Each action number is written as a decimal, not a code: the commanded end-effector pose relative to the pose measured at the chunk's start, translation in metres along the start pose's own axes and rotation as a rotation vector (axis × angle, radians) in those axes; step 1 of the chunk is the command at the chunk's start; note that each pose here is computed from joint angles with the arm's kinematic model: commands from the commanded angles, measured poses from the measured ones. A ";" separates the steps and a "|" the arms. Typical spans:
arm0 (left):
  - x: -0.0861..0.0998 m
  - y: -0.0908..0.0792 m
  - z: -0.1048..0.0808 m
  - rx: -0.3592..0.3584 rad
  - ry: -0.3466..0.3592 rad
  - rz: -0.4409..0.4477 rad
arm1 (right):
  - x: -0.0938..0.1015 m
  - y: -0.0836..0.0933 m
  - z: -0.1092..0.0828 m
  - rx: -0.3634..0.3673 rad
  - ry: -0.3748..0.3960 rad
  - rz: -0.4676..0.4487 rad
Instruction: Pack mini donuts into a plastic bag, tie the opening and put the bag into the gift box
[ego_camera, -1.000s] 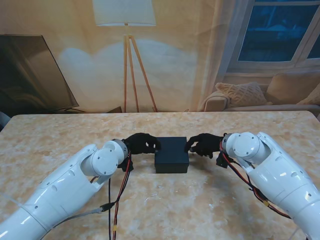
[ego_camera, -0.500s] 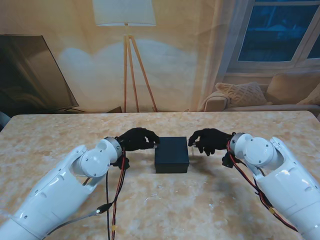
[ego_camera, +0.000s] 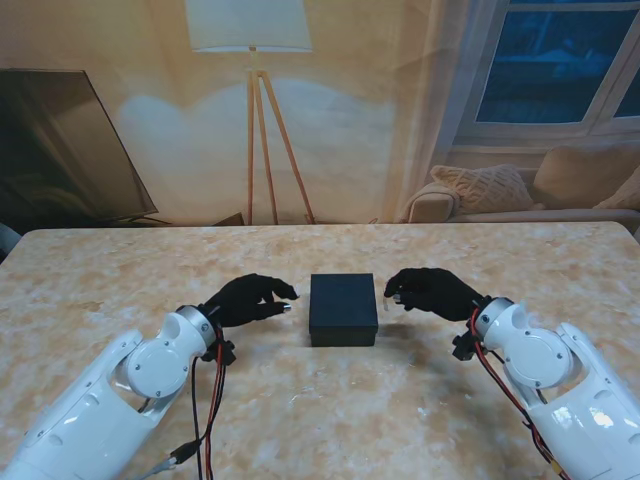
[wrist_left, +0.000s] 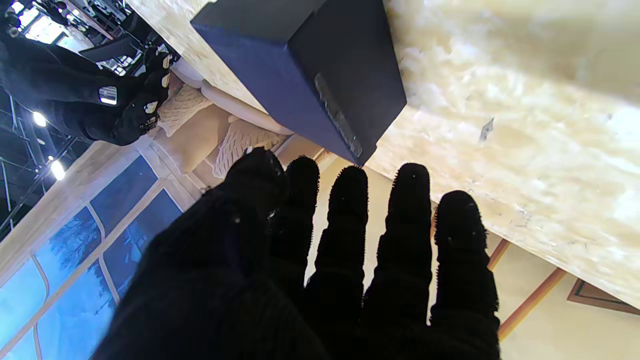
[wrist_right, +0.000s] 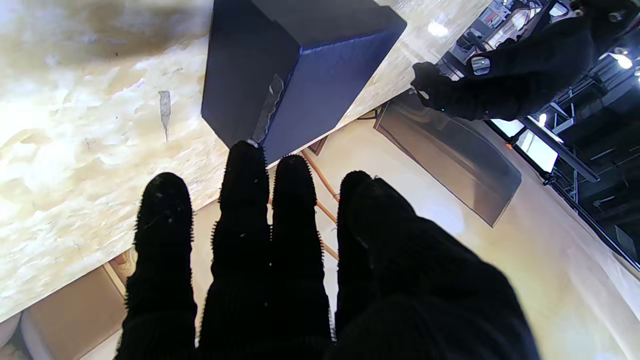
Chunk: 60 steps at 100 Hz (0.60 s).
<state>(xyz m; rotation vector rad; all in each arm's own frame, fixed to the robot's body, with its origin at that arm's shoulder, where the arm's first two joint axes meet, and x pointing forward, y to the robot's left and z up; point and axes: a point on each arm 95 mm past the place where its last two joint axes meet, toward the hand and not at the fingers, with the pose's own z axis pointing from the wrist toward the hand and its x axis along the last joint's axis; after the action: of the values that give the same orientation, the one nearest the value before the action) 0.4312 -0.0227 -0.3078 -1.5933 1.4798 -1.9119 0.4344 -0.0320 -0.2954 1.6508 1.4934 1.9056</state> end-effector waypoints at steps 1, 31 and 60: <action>-0.007 0.010 -0.005 -0.028 -0.010 0.006 | -0.002 -0.018 -0.002 0.029 0.006 0.033; -0.020 0.022 -0.011 0.018 -0.028 -0.032 | -0.015 -0.038 0.000 -0.004 -0.001 0.070; -0.026 0.029 -0.009 0.053 -0.027 -0.070 | -0.019 -0.037 -0.002 -0.004 0.006 0.058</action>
<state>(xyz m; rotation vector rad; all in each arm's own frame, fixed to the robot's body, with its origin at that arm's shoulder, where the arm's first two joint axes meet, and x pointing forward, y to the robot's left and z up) 0.4240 -0.0092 -0.3453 -1.6540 1.3681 -1.9283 0.4269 -0.0330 -0.3288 1.6889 1.4400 1.9577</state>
